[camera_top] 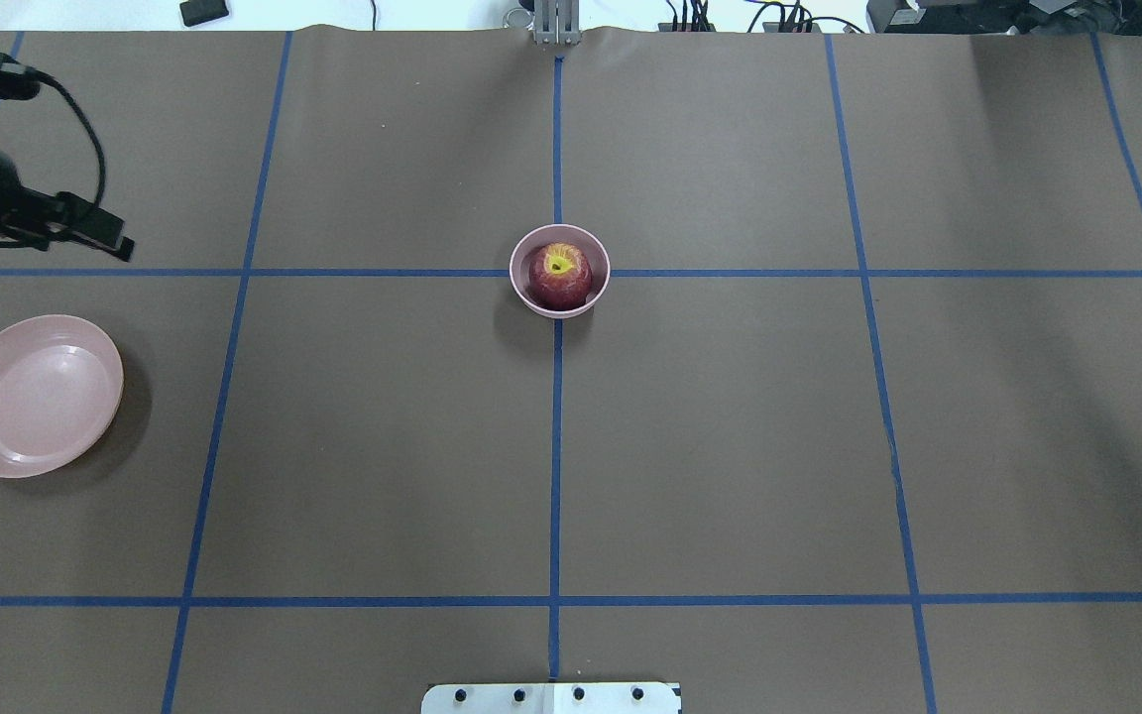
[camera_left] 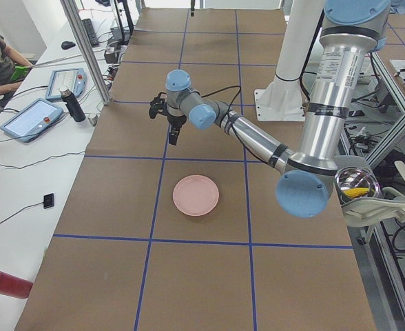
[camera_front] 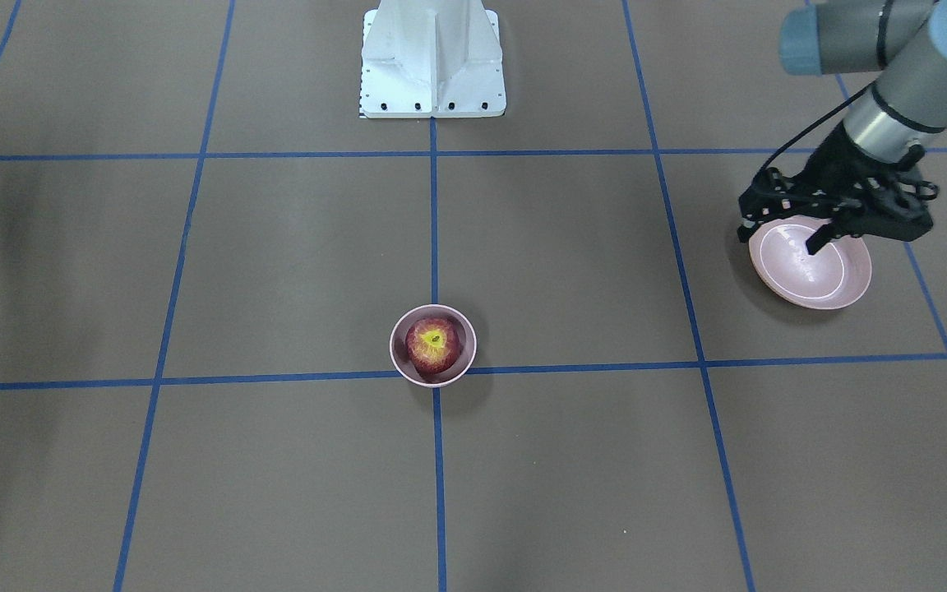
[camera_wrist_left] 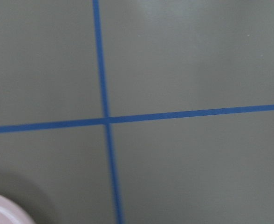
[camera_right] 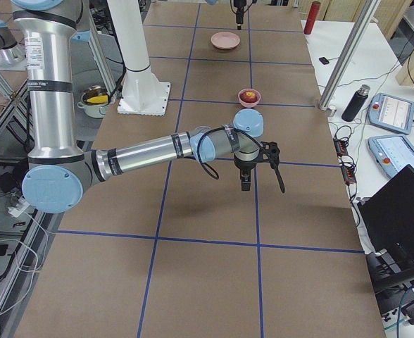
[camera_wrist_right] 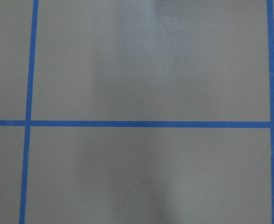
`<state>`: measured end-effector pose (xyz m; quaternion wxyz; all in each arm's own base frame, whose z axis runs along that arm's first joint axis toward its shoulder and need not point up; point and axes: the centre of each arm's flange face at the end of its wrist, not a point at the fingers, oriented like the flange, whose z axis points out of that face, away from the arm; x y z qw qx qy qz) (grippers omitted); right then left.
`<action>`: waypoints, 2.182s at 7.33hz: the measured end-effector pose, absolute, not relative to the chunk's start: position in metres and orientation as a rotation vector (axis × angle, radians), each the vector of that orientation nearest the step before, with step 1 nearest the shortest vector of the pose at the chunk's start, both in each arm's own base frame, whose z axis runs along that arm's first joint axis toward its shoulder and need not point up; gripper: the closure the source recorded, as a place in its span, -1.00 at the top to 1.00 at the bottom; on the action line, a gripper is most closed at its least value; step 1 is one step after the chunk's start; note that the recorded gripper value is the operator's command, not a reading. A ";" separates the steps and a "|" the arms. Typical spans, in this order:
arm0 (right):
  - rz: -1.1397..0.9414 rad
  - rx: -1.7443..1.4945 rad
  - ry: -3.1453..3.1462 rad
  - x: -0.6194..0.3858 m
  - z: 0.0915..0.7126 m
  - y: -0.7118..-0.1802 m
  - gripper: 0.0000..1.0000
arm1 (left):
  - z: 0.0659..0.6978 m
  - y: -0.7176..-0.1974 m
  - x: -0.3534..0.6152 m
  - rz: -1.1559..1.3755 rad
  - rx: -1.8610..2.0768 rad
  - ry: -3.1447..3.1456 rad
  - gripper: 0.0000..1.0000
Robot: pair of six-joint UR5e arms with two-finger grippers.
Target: Move apple from plate to bowl
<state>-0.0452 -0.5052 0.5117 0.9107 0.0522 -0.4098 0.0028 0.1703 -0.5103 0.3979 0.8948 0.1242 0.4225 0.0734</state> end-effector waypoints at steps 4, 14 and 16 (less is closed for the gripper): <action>0.032 0.109 -0.821 -0.027 0.520 -0.493 1.00 | 0.508 -0.527 0.061 0.336 0.362 0.594 0.95; -0.063 0.089 -0.744 -0.034 0.567 -0.486 1.00 | 0.536 -0.508 -0.022 0.211 0.222 0.730 0.95; -0.061 0.067 -0.753 -0.033 0.578 -0.483 1.00 | 0.540 -0.506 -0.022 0.238 0.220 0.719 0.95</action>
